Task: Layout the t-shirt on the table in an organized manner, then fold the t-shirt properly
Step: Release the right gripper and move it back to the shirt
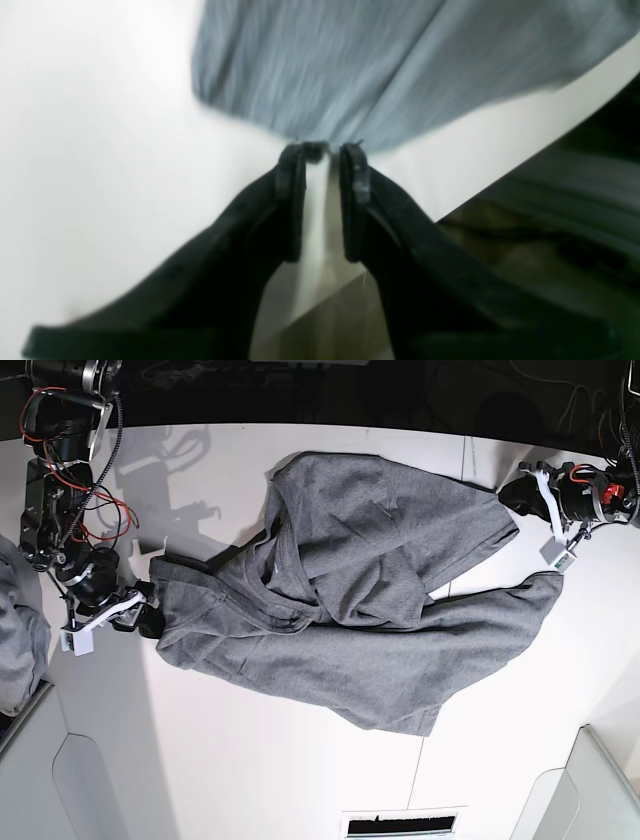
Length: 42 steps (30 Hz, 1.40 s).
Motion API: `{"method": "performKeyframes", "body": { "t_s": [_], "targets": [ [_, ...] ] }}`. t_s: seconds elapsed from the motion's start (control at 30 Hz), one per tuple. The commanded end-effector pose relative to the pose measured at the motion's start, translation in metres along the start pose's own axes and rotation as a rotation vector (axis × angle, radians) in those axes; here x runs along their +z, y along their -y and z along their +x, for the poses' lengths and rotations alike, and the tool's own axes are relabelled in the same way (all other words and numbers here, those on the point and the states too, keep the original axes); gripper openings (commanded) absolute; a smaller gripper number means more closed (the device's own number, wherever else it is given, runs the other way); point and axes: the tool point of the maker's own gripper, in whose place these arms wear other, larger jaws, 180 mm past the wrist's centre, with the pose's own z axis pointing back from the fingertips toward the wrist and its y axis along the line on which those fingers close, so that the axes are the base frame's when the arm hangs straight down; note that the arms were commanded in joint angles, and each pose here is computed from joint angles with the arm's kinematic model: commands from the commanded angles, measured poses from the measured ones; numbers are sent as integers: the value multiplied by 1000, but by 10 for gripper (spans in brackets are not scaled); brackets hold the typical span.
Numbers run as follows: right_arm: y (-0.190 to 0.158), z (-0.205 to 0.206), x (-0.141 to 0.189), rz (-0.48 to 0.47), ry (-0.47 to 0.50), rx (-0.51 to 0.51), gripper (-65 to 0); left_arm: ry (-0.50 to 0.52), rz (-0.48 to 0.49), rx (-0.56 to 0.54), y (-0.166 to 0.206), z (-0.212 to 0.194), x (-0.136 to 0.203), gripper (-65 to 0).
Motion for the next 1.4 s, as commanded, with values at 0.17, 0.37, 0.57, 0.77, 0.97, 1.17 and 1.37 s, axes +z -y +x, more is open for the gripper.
{"method": "performKeyframes", "body": {
  "t_s": [0.17, 0.37, 0.57, 0.77, 0.97, 1.17, 1.37],
  "targets": [
    [-30, 2, -14, 67, -4, 54, -309, 145, -20, -109, 19, 54, 19, -497],
    [-44, -5, -19, 95, -28, 75, -426, 191, -85, -66, 43, 56, -1, -497],
    [-44, 2, -19, 97, 9, 77, -650, 189, -118, -1, 60, 44, -31, -497],
    [-31, 40, -5, 64, 99, 109, -650, 119, -127, 91, 57, 10, -55, -497],
    [-9, 93, 28, -1, 218, 185, -650, 49, -71, 106, 40, -17, -63, -497],
    [14, 108, 43, -51, 216, 237, -389, 25, -56, 110, 35, -25, -63, -497],
    [43, 127, 65, -124, 256, 239, -230, 9, -44, 96, 33, -28, -64, -497]
  ]
}}
